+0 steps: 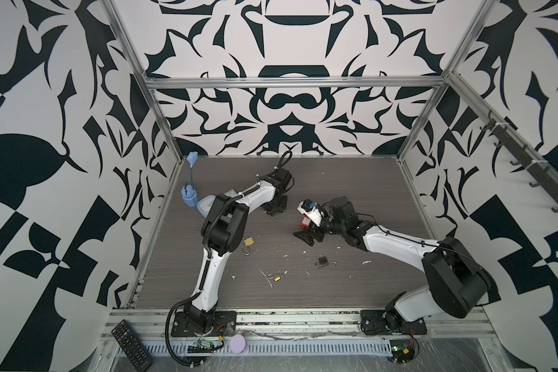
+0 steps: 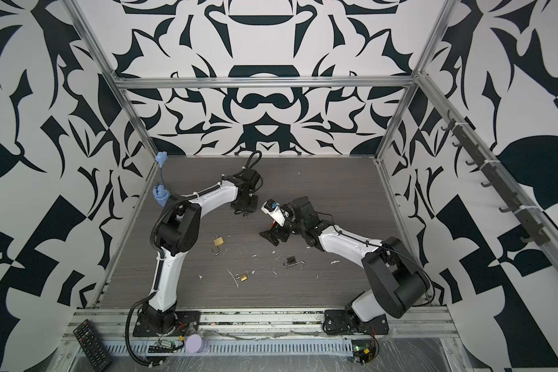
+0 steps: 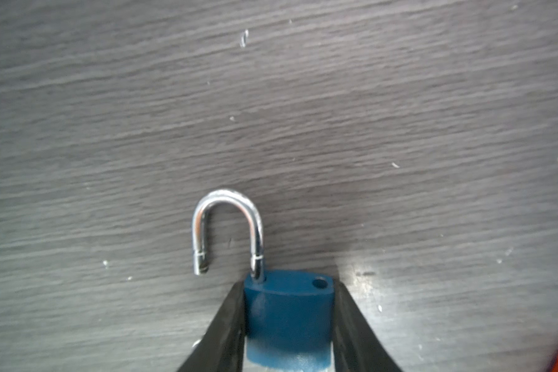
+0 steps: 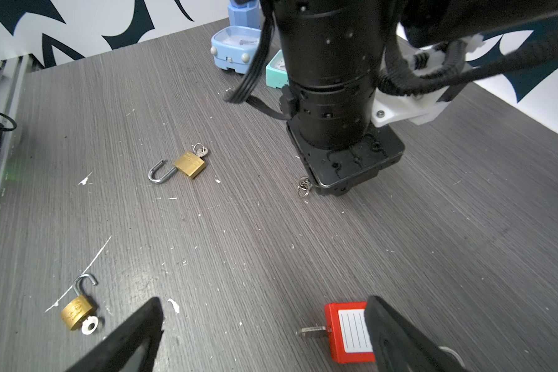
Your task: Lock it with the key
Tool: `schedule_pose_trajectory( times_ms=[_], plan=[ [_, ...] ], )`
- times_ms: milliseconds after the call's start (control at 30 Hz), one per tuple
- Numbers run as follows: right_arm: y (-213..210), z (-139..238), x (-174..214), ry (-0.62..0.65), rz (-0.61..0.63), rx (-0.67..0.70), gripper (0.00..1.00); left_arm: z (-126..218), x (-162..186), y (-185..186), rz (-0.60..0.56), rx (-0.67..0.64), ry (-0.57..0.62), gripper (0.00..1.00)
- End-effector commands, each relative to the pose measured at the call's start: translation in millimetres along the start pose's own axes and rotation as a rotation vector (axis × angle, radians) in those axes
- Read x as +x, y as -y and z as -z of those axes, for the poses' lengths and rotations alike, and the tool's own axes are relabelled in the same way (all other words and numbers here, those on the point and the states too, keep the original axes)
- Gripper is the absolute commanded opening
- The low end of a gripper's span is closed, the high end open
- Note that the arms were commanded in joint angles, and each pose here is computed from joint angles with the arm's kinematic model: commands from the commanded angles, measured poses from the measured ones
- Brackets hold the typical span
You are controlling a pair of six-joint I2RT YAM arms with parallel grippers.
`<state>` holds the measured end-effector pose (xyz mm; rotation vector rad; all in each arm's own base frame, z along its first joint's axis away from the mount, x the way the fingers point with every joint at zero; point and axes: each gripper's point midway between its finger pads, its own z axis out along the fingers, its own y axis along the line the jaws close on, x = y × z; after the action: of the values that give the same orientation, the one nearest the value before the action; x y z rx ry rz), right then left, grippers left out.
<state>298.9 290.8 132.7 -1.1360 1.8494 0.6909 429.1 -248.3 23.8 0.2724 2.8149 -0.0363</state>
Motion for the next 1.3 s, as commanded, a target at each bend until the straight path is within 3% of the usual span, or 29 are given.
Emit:
schedule_pose_trajectory(
  times_ms=[0, 200, 333, 467, 600, 700, 767, 867, 1267],
  plan=[
    [20, 15, -48, 0.133, 0.001, 0.121, 1.00, -12, 37, -7, -0.012, -0.022, -0.127, 0.24],
    [77, 68, -102, 0.348, -0.223, 0.319, 0.99, 46, -5, 6, -0.124, 0.073, 0.076, 0.01],
    [118, 106, -114, 0.370, -0.455, 0.446, 0.97, 90, -27, 10, -0.280, 0.102, 0.226, 0.00],
    [128, 126, -116, 0.358, -0.562, 0.448, 0.97, 123, -36, 8, -0.445, 0.089, 0.374, 0.00],
    [119, 138, -124, 0.343, -0.573, 0.406, 0.99, 152, -9, 35, -0.761, 0.254, 0.524, 0.00],
    [110, 139, -131, 0.335, -0.575, 0.346, 0.99, 180, 22, 56, -0.977, 0.395, 0.703, 0.00],
    [104, 137, -134, 0.320, -0.600, 0.305, 0.99, 196, 41, 63, -1.098, 0.433, 0.831, 0.00],
    [97, 131, -137, 0.289, -0.631, 0.240, 0.99, 208, 65, 66, -1.254, 0.452, 0.930, 0.00],
    [70, 70, -128, 0.017, -0.750, -0.071, 0.91, 217, 76, 71, -1.322, 0.482, 0.999, 0.00]
  ],
)
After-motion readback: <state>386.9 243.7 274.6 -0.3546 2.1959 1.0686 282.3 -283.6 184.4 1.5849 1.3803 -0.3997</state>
